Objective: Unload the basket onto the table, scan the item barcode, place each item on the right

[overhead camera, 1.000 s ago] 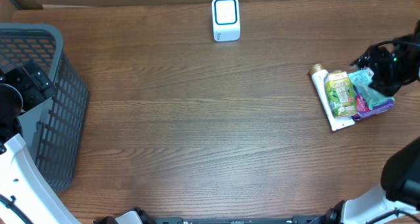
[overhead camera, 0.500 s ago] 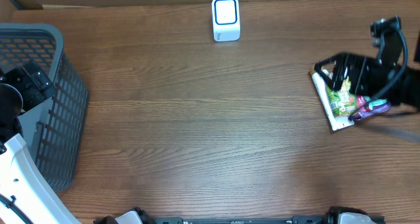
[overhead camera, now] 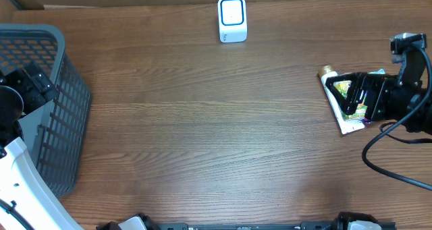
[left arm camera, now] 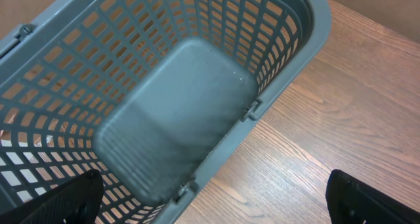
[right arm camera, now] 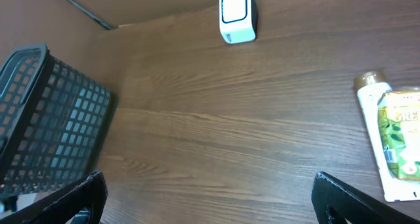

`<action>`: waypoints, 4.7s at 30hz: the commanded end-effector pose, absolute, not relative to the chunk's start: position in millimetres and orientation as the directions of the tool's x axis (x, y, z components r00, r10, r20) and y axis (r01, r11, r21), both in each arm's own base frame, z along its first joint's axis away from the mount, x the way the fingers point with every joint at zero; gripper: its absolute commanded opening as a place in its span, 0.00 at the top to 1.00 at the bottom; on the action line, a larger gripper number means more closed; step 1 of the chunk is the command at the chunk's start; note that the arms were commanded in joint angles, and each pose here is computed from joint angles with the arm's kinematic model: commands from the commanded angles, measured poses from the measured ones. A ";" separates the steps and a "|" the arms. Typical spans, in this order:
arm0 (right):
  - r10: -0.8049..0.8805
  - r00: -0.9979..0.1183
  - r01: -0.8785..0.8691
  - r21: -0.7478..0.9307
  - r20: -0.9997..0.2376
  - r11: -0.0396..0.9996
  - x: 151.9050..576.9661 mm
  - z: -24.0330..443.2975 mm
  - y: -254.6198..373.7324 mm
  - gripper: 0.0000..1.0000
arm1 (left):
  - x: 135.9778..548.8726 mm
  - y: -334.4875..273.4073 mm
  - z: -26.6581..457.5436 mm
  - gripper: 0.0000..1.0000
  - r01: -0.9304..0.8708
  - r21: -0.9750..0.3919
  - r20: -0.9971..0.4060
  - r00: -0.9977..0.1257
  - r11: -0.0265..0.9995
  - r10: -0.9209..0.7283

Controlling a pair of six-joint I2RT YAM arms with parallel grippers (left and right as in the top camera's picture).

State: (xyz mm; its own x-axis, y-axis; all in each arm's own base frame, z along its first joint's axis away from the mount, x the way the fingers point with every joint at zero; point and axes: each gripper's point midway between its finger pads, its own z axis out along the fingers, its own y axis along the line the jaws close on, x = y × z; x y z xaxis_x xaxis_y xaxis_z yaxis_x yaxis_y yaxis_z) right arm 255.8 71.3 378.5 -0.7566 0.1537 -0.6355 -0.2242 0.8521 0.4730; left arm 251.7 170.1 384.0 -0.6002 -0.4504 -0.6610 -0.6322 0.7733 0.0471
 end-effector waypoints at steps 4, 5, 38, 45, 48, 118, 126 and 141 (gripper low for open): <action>0.114 -0.740 -0.262 0.441 -0.663 0.859 251.8 383.4 72.1 0.00 | 252.4 172.0 386.3 0.00 -0.642 0.043 -0.667 -0.588 0.765 -0.457; 0.104 -0.742 -0.265 0.432 -0.663 0.862 251.2 381.7 71.5 0.00 | 252.4 172.0 386.3 0.00 -0.642 0.043 -0.667 -0.588 0.765 -0.457; -0.099 0.088 -0.343 -0.124 -0.991 0.931 238.5 232.3 56.2 0.00 | 252.4 172.0 386.3 0.01 -0.642 0.043 -0.667 -0.588 0.765 -0.457; -0.103 0.144 -0.312 -0.144 -0.984 0.939 239.6 205.4 52.3 0.00 | 252.3 171.9 386.4 0.00 -0.642 0.043 -0.667 -0.588 0.765 -0.457; -0.104 0.137 -0.292 -0.140 -0.985 0.946 238.9 200.9 48.8 0.00 | 252.4 172.0 386.3 0.00 -0.642 0.043 -0.667 -0.588 0.765 -0.457; -0.101 0.019 -0.199 -0.102 -0.995 0.975 243.0 175.2 30.4 0.00 | 301.4 20.3 403.0 0.00 0.024 -0.009 -0.985 -0.170 1.000 -0.005; -0.101 0.019 -0.199 -0.102 -0.995 0.975 243.0 175.2 30.6 0.00 | 286.1 4.3 349.8 0.01 0.020 0.199 -0.980 0.004 0.980 0.199; -0.101 0.019 -0.199 -0.102 -0.995 0.975 243.0 175.1 30.5 0.00 | 248.6 5.6 246.7 0.01 -0.039 0.270 -0.953 0.133 0.962 0.273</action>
